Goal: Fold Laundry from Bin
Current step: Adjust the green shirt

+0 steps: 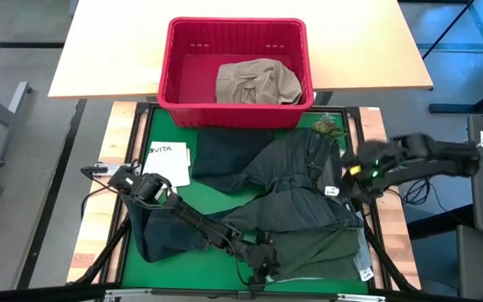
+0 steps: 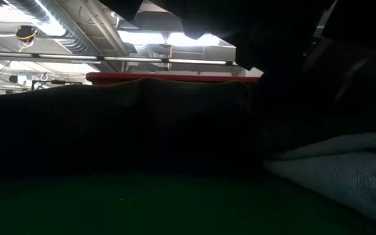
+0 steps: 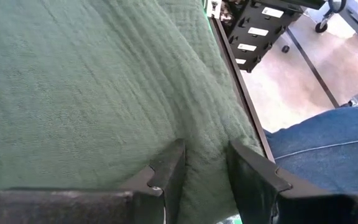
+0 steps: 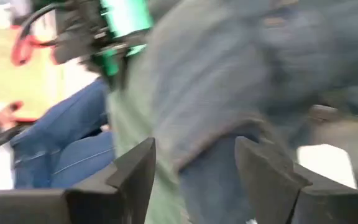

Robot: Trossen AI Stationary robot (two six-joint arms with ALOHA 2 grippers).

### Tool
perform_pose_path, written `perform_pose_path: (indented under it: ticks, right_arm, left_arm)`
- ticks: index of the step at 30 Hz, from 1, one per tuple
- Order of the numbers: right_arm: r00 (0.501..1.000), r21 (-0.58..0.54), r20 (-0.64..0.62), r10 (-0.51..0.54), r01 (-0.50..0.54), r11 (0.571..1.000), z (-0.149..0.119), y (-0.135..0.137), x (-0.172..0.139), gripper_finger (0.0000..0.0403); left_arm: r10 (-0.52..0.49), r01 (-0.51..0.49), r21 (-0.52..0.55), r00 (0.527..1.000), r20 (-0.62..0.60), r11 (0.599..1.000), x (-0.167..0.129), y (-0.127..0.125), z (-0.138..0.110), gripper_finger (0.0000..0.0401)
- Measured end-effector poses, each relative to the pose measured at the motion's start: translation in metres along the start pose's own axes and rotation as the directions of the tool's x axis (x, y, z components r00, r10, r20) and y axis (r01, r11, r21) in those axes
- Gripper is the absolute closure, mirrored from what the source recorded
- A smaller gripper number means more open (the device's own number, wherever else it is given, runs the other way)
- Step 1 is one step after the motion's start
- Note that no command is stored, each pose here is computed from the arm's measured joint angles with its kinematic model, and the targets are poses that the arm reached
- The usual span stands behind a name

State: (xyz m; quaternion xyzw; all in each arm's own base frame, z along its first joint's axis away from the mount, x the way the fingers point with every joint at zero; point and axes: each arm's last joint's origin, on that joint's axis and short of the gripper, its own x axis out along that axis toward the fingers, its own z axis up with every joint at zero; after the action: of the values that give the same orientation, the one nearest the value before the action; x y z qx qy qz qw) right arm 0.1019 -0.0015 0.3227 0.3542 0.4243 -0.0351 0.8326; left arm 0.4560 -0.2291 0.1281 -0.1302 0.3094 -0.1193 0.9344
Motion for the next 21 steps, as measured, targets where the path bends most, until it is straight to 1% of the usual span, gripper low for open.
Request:
perform_pose_path:
  ticks: [3,6,8,13,15,17,21]
  right_arm:
    - [0.993,-0.064,-0.024,0.116,-0.117,0.991,-0.006,0.01,0.026,0.0185]
    - [0.976,-0.158,-0.071,0.207,-0.216,0.964,-0.012,0.026,0.047,0.0185]
    - [0.97,-0.213,-0.111,0.217,-0.236,0.948,-0.017,0.038,0.058,0.0185]
    - [0.964,-0.316,-0.214,0.158,-0.222,0.923,-0.035,0.06,0.085,0.0185]
    - [0.962,-0.355,-0.25,0.112,-0.199,0.914,-0.045,0.065,0.095,0.0185]
    - [0.962,-0.397,-0.268,0.058,-0.165,0.903,-0.054,0.07,0.106,0.0185]
    - [0.963,-0.469,-0.266,-0.047,-0.086,0.879,-0.069,0.076,0.125,0.0185]
  left_arm:
    - [0.002,-0.002,-0.004,1.0,0.0,1.0,0.0,0.003,0.001,0.0284]
    - [0.004,-0.004,-0.007,1.0,0.001,1.0,0.0,0.005,0.002,0.0284]
    - [0.006,-0.006,-0.008,1.0,0.002,1.0,0.0,0.005,0.002,0.0284]
    - [0.007,-0.007,-0.008,1.0,0.002,1.0,0.0,0.005,0.003,0.0284]
    - [0.007,-0.007,-0.007,1.0,0.002,1.0,0.0,0.005,0.003,0.0284]
    - [0.007,-0.007,-0.007,1.0,0.003,1.0,0.0,0.005,0.003,0.0284]
    - [0.008,-0.008,-0.007,1.0,0.003,1.0,0.0,0.005,0.003,0.0284]
